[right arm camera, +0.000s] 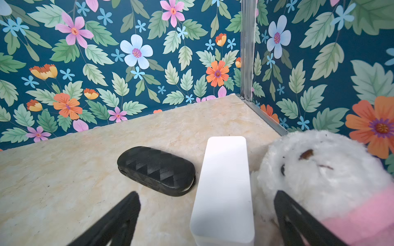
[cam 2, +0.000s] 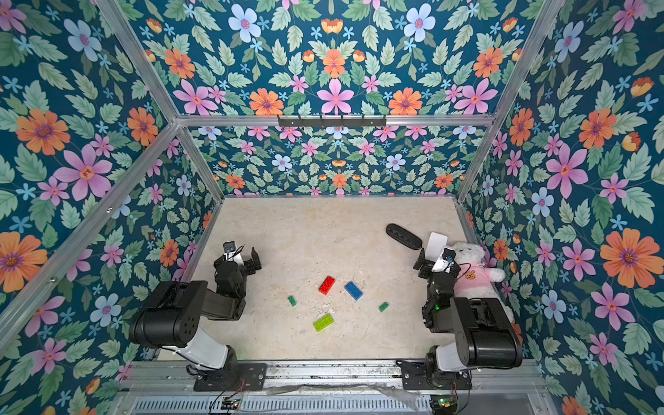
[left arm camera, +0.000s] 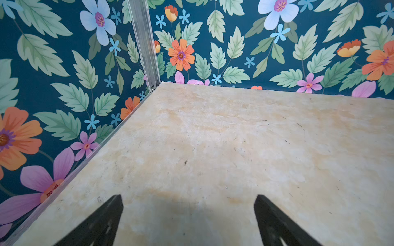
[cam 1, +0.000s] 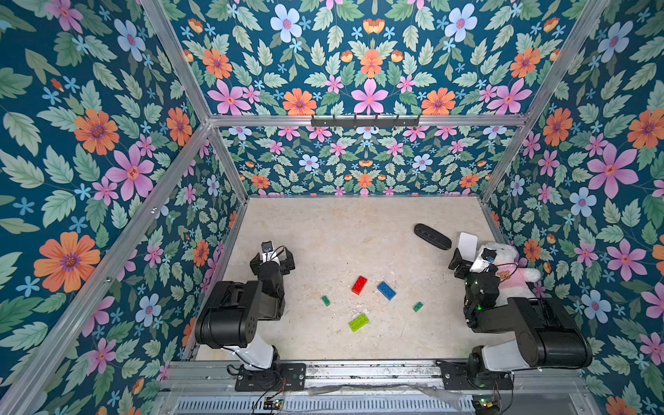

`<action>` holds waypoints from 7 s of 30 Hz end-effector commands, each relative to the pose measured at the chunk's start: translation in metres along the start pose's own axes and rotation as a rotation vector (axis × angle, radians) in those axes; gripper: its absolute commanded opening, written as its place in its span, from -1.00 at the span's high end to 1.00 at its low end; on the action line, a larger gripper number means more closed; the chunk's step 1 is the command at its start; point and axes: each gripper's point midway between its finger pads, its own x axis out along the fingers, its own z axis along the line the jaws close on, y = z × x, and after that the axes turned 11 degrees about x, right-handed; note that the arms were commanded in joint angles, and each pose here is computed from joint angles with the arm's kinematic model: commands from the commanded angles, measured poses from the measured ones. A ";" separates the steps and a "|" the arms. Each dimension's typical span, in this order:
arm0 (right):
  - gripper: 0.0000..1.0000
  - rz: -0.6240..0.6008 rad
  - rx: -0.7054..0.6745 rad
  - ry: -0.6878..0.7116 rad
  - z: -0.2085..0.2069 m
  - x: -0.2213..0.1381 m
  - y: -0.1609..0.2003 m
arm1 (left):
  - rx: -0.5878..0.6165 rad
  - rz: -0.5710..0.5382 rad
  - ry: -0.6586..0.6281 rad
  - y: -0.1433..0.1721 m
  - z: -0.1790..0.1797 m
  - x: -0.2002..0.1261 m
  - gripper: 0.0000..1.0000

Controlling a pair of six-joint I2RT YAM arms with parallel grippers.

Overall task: Assemble the number 5 with lego
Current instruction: Adjust the lego brick at the center of the board, then pick up the lego brick from the center of the board, then assemble the lego brick with the lego brick.

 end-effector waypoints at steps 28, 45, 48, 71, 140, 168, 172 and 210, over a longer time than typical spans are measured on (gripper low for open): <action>-0.98 -0.049 0.022 0.010 0.001 -0.007 -0.018 | 0.005 0.027 -0.019 -0.018 0.005 0.006 -0.99; -0.66 0.298 0.504 -0.182 0.062 -0.029 -0.036 | -0.598 0.397 0.378 -0.055 -0.076 0.000 -0.42; -0.59 0.422 0.495 -0.239 0.079 -0.034 -0.026 | -0.528 0.444 0.491 -0.051 -0.121 -0.026 -0.44; -0.76 0.758 0.372 -0.285 0.124 -0.098 0.060 | -0.009 0.596 0.809 0.024 -0.260 -0.179 -0.68; -0.24 1.187 0.160 0.132 0.096 -0.163 0.148 | 0.352 0.467 0.753 0.037 -0.298 -0.149 -0.35; 0.34 1.231 0.086 0.211 0.095 -0.168 0.161 | 0.325 0.444 0.697 0.040 -0.284 -0.137 -0.30; 0.45 1.242 0.085 0.210 0.096 -0.169 0.162 | 0.323 0.441 0.695 0.039 -0.283 -0.135 -0.29; 0.85 1.270 -0.144 -0.174 0.244 -0.092 0.137 | -0.208 0.566 0.833 0.007 -0.255 -0.125 -0.01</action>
